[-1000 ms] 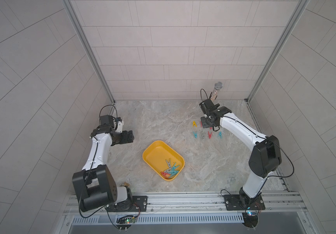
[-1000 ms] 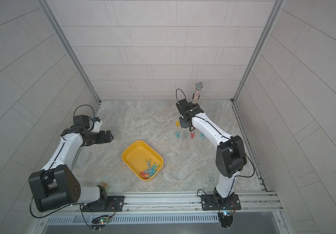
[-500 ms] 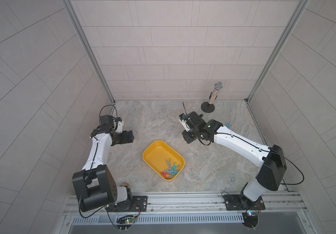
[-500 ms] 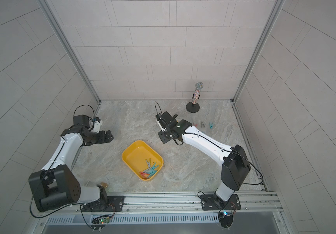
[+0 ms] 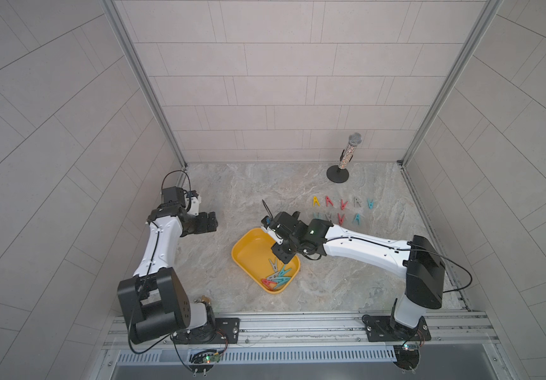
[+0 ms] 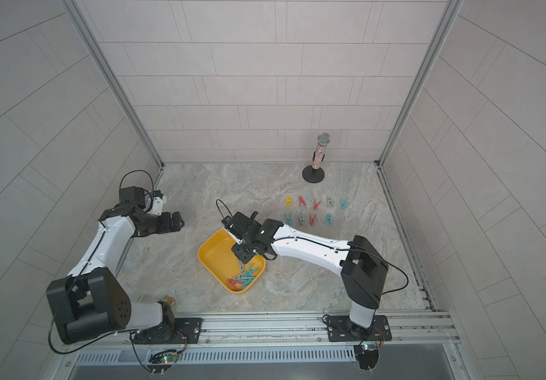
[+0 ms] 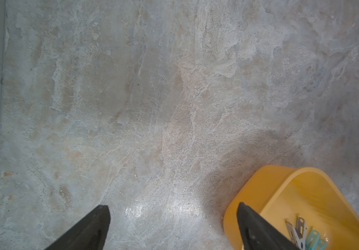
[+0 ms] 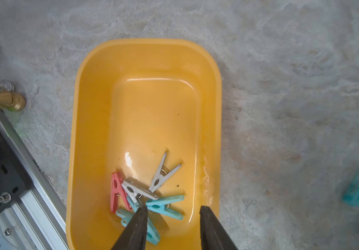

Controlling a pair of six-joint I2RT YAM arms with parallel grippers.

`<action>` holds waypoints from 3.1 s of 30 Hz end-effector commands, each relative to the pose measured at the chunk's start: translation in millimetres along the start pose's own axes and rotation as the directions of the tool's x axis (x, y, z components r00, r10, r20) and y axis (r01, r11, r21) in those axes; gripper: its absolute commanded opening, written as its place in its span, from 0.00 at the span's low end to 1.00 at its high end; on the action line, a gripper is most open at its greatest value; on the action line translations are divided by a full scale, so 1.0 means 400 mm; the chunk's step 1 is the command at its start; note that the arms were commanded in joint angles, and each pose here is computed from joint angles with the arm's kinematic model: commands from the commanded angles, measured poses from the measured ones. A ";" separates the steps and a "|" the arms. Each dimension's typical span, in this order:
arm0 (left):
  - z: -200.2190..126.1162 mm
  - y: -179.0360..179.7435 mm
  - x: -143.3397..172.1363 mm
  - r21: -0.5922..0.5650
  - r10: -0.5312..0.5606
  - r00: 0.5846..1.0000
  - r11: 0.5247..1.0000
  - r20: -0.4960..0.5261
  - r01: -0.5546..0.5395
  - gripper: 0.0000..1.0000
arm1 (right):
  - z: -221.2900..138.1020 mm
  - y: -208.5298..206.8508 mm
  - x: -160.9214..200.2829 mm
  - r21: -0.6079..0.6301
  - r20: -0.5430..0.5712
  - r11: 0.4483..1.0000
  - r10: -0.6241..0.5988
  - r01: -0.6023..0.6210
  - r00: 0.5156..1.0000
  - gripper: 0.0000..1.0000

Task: Take the clothespins out of the storage box
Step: Pick up the clothespin from the storage box.

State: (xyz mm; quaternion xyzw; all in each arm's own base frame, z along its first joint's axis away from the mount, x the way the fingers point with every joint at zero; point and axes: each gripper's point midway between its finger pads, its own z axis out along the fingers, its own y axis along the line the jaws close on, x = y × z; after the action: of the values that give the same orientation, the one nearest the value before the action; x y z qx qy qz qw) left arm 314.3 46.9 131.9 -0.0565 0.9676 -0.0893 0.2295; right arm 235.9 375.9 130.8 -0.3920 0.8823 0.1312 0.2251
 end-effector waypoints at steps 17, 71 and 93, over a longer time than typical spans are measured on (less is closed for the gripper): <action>-0.014 0.004 -0.013 -0.009 -0.003 1.000 1.000 0.016 0.003 1.00 | 0.159 0.044 0.107 -0.011 -0.203 1.000 0.003 -0.005 0.979 0.54; -0.020 0.009 -0.014 -0.014 -0.005 1.000 1.000 0.023 0.006 1.00 | 0.261 -0.010 0.135 0.089 -0.299 0.996 -0.001 0.028 0.954 0.37; -0.018 0.007 -0.013 -0.007 -0.007 1.000 1.000 0.022 0.008 1.00 | 0.180 -0.001 0.059 0.070 -0.198 0.997 -0.020 0.034 0.980 0.11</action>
State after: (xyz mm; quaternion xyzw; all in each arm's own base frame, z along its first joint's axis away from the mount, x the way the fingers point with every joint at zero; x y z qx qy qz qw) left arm 314.0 48.8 131.8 -0.0593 0.9675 -0.0879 0.2296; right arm 242.3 395.1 31.4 -0.4060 0.9022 0.0534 0.1354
